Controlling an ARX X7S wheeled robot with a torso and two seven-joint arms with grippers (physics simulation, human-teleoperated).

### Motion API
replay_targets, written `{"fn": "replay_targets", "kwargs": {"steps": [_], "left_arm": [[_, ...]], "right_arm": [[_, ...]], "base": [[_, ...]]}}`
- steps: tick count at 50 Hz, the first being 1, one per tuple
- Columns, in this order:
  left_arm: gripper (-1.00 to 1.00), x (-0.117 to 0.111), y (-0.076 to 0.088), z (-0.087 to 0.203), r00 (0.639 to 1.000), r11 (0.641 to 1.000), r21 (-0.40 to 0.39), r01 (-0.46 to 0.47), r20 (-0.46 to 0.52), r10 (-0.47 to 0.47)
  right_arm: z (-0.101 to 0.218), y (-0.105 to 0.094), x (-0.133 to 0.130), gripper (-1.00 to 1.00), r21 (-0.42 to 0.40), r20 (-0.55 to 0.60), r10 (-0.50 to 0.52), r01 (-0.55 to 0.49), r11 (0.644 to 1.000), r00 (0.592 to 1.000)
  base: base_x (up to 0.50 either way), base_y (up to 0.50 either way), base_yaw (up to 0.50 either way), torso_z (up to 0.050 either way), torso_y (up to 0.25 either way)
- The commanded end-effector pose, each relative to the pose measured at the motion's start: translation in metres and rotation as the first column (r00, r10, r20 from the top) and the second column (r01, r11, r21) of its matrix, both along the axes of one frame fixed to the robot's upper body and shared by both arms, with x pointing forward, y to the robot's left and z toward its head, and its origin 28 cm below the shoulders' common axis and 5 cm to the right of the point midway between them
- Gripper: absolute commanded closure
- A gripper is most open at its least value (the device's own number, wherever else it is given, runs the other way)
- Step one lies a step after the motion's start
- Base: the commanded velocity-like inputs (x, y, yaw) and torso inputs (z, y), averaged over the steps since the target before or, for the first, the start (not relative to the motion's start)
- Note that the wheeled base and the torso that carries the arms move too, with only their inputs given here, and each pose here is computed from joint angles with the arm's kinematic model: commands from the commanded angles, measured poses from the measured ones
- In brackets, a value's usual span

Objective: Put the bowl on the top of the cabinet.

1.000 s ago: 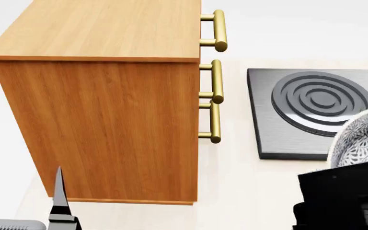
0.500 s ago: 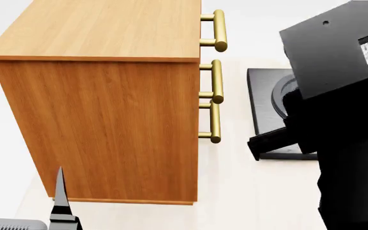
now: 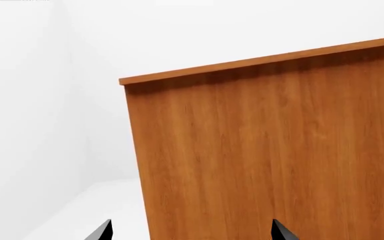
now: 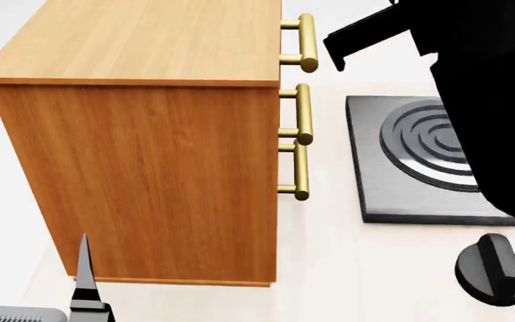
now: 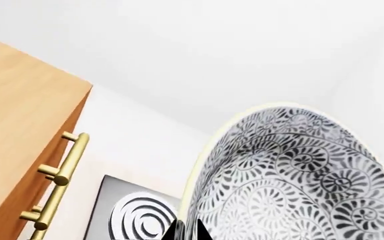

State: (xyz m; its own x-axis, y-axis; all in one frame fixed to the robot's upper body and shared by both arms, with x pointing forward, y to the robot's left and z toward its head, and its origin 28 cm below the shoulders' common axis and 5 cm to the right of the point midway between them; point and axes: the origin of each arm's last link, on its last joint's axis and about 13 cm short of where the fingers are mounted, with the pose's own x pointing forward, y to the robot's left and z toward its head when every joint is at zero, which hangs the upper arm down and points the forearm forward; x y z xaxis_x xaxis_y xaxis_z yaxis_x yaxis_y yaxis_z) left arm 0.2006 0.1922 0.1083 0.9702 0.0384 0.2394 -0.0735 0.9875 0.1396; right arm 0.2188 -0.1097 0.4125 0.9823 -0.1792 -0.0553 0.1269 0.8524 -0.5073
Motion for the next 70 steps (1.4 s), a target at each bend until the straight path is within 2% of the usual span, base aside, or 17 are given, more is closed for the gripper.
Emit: {"fn": "replay_targets", "kwargs": {"steps": [1, 9, 12, 19, 28, 37, 59, 70], "left_arm": [[-1.0, -0.001, -0.001, 0.002, 1.0, 1.0, 0.007, 0.0, 0.002, 0.0], [-1.0, 0.001, 0.001, 0.0, 1.0, 1.0, 0.007, -0.005, -0.004, 0.005], [-1.0, 0.002, 0.002, -0.004, 1.0, 1.0, 0.001, -0.011, -0.013, 0.011], [-1.0, 0.002, 0.005, -0.004, 1.0, 1.0, -0.001, -0.013, -0.011, 0.013], [-1.0, 0.0, 0.005, -0.003, 1.0, 1.0, -0.005, -0.017, -0.011, 0.017], [-1.0, -0.001, 0.005, -0.004, 1.0, 1.0, -0.002, -0.022, -0.01, 0.022], [-1.0, 0.0, 0.0, -0.003, 1.0, 1.0, 0.004, -0.006, -0.01, 0.006], [-1.0, 0.001, 0.001, -0.005, 1.0, 1.0, 0.002, -0.003, -0.015, 0.003]], "right_arm": [[0.049, 0.018, -0.009, 1.0, -0.003, 0.064, -0.016, 0.016, 1.0, 0.998], [0.059, 0.04, -0.01, 1.0, 0.013, 0.107, 0.032, -0.033, 0.999, 0.994], [0.06, 0.044, -0.008, 1.0, -0.004, 0.114, 0.022, -0.022, 1.0, 0.993], [0.071, 0.054, -0.001, 1.0, 0.019, 0.127, 0.013, -0.016, 1.0, 0.992], [0.061, 0.073, -0.004, 1.0, -0.037, 0.134, 0.049, -0.044, 0.998, 0.99], [0.059, 0.091, -0.008, 1.0, -0.05, 0.137, 0.117, -0.112, 0.993, 0.984], [0.035, 0.117, -0.014, 1.0, -0.091, 0.124, 0.228, -0.218, 0.972, 0.966], [0.021, 0.122, 0.0, 1.0, -0.081, 0.101, 0.248, -0.24, 0.967, 0.963]], "base": [[0.0, 0.0, 0.0, 0.0, 0.0], [0.0, 0.0, 0.0, 0.0, 0.0], [0.0, 0.0, 0.0, 0.0, 0.0], [0.0, 0.0, 0.0, 0.0, 0.001], [0.0, 0.0, 0.0, 0.0, 0.0], [0.0, 0.0, 0.0, 0.0, 0.001], [0.0, 0.0, 0.0, 0.0, 0.0], [0.0, 0.0, 0.0, 0.0, 0.0]]}}
